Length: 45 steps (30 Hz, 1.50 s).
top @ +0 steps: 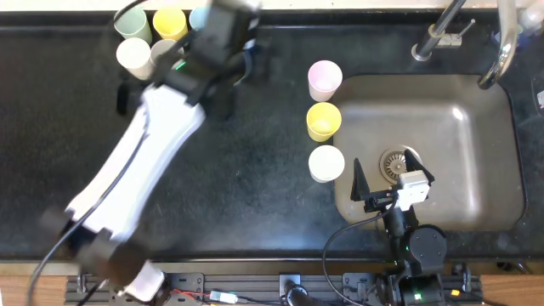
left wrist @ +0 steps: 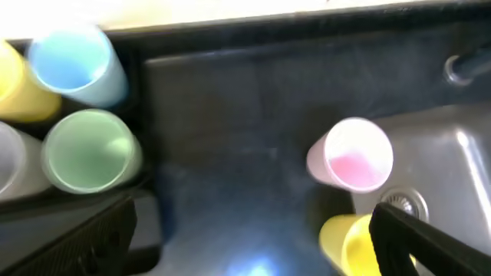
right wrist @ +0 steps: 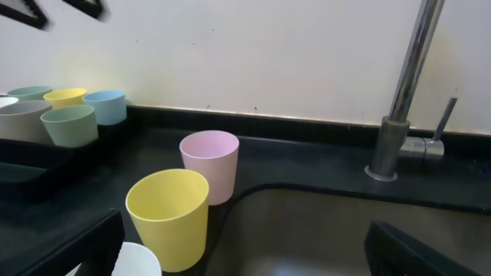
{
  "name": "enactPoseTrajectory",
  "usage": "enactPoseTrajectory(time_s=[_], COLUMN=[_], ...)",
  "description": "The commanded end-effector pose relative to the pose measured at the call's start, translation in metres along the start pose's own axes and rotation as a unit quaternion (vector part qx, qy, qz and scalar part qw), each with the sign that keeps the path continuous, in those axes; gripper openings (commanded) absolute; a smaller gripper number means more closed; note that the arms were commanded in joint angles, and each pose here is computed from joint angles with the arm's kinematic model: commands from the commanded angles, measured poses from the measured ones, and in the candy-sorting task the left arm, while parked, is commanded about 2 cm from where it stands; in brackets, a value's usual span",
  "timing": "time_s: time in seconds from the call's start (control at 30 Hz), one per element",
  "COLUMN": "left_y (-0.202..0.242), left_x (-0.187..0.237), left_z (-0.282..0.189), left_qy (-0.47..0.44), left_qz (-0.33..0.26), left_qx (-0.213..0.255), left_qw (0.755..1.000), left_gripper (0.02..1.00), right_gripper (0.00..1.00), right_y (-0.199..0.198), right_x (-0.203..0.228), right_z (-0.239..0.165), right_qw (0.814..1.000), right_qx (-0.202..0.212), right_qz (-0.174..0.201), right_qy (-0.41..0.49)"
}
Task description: Store Cups
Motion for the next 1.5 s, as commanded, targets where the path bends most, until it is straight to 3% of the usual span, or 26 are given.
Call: enactPoseTrajectory(time_s=[0.03,0.23,0.33,0.57,0.8,0.97,1.3,1.5], left_y=[-0.029,-0.064,-0.072,-0.08,-0.075,-0.077,-0.079,-0.082], left_x=[-0.012,0.002,0.013,0.031,0.039,0.04,0.044,0.044], left_z=[0.026,0.06,0.078,0.124,0.147,0.16,0.167,0.166], left_qy=[0.021,0.056,0.068,0.071,0.067,0.057,0.066,0.063], left_qz=[-0.05,-0.041,-0.069,-0.076,-0.079,-0.082,-0.082,-0.081], left_qx=[-0.014,0.0,-0.017,-0.058,-0.093,-0.09,-0.081,-0.077], left_qw=[0.998,0.998,0.995,0.993,0.99,0.991,0.991,0.992], left_gripper=[0.998,0.998,0.998,0.998,0.93,0.86,0.56,0.237], right_gripper=[0.996,0.996,0.996,0.998,0.998,0.998,0.996,0.998], right_y=[-0.002,-0.002,-0.002,-0.002,-0.002,-0.002,-0.002,-0.002], right_x=[0.004,0.004,0.004,0.004,0.004,0.004,0.004,0.004], right_z=[0.0,0.0,0.0,0.0,0.0,0.0,0.0,0.0], right_qw=[1.0,1.0,1.0,1.0,1.0,1.0,1.0,1.0], right_qx=[0.005,0.005,0.005,0.005,0.005,0.005,0.005,0.005], right_qz=[0.0,0.0,0.0,0.0,0.0,0.0,0.0,0.0], right_qy=[0.001,0.001,0.001,0.001,0.001,0.001,0.001,0.001])
Point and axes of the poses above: each gripper's point midway between its finger pads, its own z axis out along the fingers, its own y axis along the line the jaws close on, x = y × z, the point moved 9 cm from there along -z, back along the fingers, and after that the axes turned 4 degrees about z, right-handed, at the moved point
